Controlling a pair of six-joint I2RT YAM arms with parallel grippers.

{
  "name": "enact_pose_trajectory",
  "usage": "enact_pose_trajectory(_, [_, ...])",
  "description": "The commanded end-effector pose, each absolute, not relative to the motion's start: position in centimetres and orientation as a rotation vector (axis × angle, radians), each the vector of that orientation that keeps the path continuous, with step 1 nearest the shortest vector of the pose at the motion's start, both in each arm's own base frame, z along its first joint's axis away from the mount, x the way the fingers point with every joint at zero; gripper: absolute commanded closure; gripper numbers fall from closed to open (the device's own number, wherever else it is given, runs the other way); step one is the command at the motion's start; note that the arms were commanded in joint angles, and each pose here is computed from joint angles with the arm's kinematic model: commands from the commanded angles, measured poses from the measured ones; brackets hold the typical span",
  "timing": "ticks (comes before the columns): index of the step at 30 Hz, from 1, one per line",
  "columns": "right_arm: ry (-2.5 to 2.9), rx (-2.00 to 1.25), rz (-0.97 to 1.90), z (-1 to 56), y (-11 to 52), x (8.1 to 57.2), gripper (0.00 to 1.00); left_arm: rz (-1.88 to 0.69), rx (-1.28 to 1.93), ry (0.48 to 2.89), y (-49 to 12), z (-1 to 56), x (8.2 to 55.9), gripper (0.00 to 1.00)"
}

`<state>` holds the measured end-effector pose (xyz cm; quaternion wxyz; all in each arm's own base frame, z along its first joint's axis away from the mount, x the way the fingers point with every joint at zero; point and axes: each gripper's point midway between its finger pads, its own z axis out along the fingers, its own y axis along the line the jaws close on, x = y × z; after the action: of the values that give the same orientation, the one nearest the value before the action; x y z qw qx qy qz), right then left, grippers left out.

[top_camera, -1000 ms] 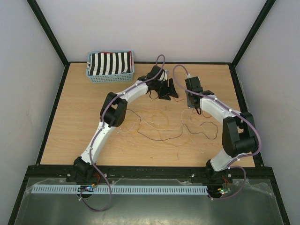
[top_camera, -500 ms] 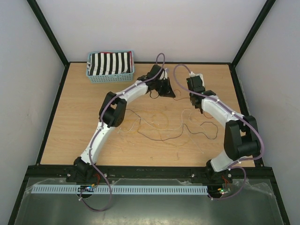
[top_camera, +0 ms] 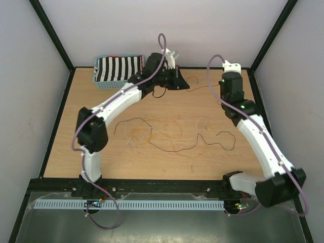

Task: Zip-tie the wires
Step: Pick up the cable at the center of the board, then straighten the cable at the center of the board.

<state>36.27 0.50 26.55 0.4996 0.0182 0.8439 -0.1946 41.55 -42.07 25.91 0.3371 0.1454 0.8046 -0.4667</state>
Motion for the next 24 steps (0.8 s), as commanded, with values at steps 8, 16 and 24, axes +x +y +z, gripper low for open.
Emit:
enact_pose_trajectory(8, [2.180,-0.278,0.260,24.8,10.4,29.5,1.00,-0.961,0.203,2.192,-28.0,21.9,35.2,1.00])
enact_pose_trajectory(16, [2.334,-0.401,0.252,18.2,12.4,26.4,1.00,-0.841,0.005,2.254,-20.1,17.8,32.0,1.00])
enact_pose_trajectory(24, [2.430,-0.476,0.283,13.4,15.9,25.3,1.00,-0.777,-0.110,2.302,-16.7,14.8,31.2,1.00])
